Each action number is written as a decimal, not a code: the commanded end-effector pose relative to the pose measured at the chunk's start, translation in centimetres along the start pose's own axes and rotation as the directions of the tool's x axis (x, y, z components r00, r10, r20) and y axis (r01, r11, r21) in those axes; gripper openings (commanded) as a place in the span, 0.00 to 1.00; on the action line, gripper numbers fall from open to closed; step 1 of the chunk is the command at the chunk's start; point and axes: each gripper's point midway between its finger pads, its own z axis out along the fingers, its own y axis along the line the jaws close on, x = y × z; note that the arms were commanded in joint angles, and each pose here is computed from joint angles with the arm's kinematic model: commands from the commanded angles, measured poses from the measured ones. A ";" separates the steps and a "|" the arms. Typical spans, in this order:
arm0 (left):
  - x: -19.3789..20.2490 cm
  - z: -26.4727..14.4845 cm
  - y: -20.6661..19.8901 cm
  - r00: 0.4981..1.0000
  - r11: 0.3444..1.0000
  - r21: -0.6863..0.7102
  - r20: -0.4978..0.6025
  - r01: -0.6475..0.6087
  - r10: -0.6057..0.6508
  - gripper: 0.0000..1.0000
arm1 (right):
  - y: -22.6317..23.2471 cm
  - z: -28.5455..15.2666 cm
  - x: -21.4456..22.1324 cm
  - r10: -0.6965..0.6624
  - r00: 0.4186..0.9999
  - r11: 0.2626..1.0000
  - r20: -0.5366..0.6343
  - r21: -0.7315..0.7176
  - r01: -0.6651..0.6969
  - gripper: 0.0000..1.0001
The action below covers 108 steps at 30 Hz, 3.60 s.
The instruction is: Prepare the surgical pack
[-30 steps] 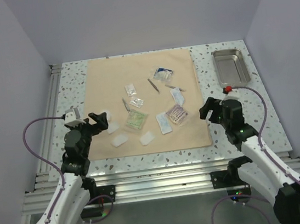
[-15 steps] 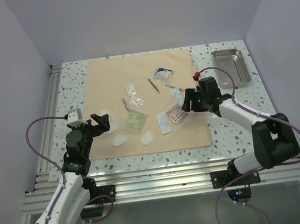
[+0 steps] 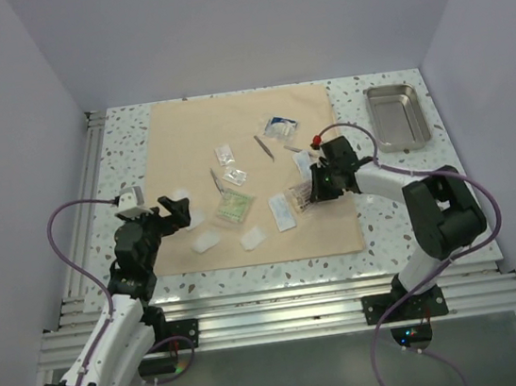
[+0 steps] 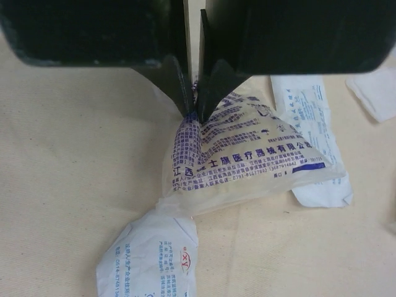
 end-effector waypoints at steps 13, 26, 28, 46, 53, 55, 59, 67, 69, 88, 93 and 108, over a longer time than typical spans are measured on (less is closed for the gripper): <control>-1.2 0.1 -1.3 0.999 0.998 0.059 0.041 -0.005 0.003 1.00 | -6.0 -12.0 -13.5 0.200 0.884 0.954 0.422 0.121 -0.274 0.00; -0.5 0.2 -1.9 1.000 0.995 0.097 0.018 0.004 -0.006 0.99 | -21.4 -13.9 -18.6 0.528 0.357 0.520 0.771 0.039 -0.853 0.00; -0.3 0.2 -1.9 1.000 0.995 0.097 0.013 0.006 -0.007 0.99 | -22.2 -13.1 -19.4 0.559 0.271 0.462 0.784 -0.022 -0.887 0.00; 0.3 0.6 -1.4 1.000 0.997 0.069 -0.008 -0.020 0.021 0.99 | -28.6 -6.4 -25.1 0.571 -0.151 0.157 0.807 -0.288 -0.945 0.11; 0.4 0.6 -1.6 1.000 0.997 0.075 -0.005 -0.024 0.024 0.99 | -28.6 -7.0 -26.9 0.560 -0.117 0.228 0.820 -0.289 -0.930 0.75; 0.3 0.6 -1.7 1.000 0.997 0.079 -0.002 -0.024 0.024 0.99 | -26.9 -9.1 -26.8 0.558 -0.090 0.274 0.825 -0.286 -0.918 0.75; 0.2 0.6 -2.0 1.000 0.996 0.090 0.000 -0.025 0.025 0.99 | -22.6 -11.8 -26.4 0.520 0.137 0.452 0.843 -0.135 -0.882 0.68; 0.4 0.6 -2.3 1.000 0.995 0.097 -0.013 -0.023 0.025 0.99 | -10.8 -7.2 -21.4 0.347 0.806 0.907 0.479 0.045 -0.418 0.64; 0.2 0.6 -2.4 1.000 0.995 0.098 -0.010 -0.022 0.023 0.99 | -7.5 -4.8 -18.6 0.233 0.919 0.961 0.317 0.070 -0.268 0.64; 0.4 0.8 -2.6 0.999 0.995 0.099 -0.023 -0.028 0.031 1.00 | -1.8 3.4 -11.2 -0.041 0.999 0.998 -0.017 0.049 0.042 0.23; 0.4 0.8 -2.6 0.999 0.995 0.097 -0.024 -0.030 0.032 1.00 | -0.5 2.1 -12.8 -0.006 0.999 0.999 0.031 -0.039 0.007 0.00; 0.5 0.7 -2.8 0.999 0.994 0.103 -0.028 -0.037 0.040 1.00 | -16.9 -9.9 -23.9 0.627 0.478 0.739 0.615 -0.275 -0.616 0.00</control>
